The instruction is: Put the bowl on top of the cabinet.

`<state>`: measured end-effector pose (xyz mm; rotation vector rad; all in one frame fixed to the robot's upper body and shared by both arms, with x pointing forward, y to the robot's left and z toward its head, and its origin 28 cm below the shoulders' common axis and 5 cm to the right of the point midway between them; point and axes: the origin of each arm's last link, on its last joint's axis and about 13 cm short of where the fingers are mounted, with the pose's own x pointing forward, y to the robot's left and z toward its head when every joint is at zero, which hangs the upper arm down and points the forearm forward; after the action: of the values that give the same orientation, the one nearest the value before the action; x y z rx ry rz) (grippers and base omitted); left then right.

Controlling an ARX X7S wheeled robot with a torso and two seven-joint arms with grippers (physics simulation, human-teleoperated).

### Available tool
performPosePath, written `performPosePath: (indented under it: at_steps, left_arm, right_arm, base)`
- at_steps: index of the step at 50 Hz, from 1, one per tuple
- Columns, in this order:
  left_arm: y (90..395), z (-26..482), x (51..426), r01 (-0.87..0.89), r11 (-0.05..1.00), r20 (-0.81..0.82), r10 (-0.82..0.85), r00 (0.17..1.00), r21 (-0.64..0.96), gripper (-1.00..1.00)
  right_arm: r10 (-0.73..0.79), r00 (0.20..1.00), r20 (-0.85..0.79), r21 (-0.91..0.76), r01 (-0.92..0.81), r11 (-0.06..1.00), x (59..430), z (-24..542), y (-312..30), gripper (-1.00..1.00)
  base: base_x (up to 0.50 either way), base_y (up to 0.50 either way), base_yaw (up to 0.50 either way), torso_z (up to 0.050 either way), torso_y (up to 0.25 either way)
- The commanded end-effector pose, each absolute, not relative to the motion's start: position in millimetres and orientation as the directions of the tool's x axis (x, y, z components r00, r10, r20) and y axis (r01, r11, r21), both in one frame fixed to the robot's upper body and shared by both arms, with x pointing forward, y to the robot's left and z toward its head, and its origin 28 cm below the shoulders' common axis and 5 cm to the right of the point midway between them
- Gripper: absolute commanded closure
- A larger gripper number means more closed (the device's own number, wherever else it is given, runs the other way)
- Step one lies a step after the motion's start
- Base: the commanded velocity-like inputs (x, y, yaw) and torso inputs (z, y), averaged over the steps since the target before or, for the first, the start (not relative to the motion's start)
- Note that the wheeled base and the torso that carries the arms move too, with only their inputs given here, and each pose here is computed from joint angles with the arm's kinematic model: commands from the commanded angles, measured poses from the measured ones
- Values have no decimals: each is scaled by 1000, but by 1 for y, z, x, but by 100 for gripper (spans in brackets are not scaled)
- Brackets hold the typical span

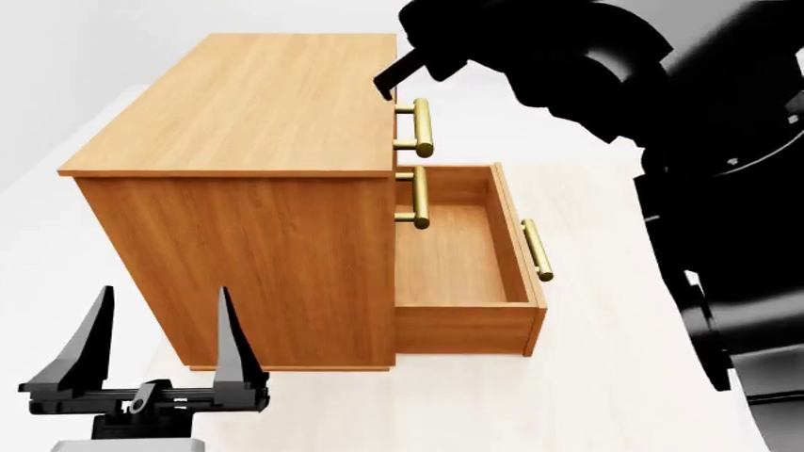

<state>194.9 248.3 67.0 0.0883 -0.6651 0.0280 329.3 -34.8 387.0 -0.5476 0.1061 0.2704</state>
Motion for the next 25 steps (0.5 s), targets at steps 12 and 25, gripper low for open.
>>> performPosePath:
  at_steps: [12,25]
  left_arm:
    - [248,67,195,-50,996,618,-5,786,71,-100]
    - [248,68,195,-50,996,619,-3,786,68,-100]
  right_arm:
    - [307,932,-194,-521,-363,773,325,378,3,100]
    - [331,921,-207,-529,-390,754,324,378,14,100]
  base:
    - [0,0,0,0,1]
    - [0,0,0,0,0]
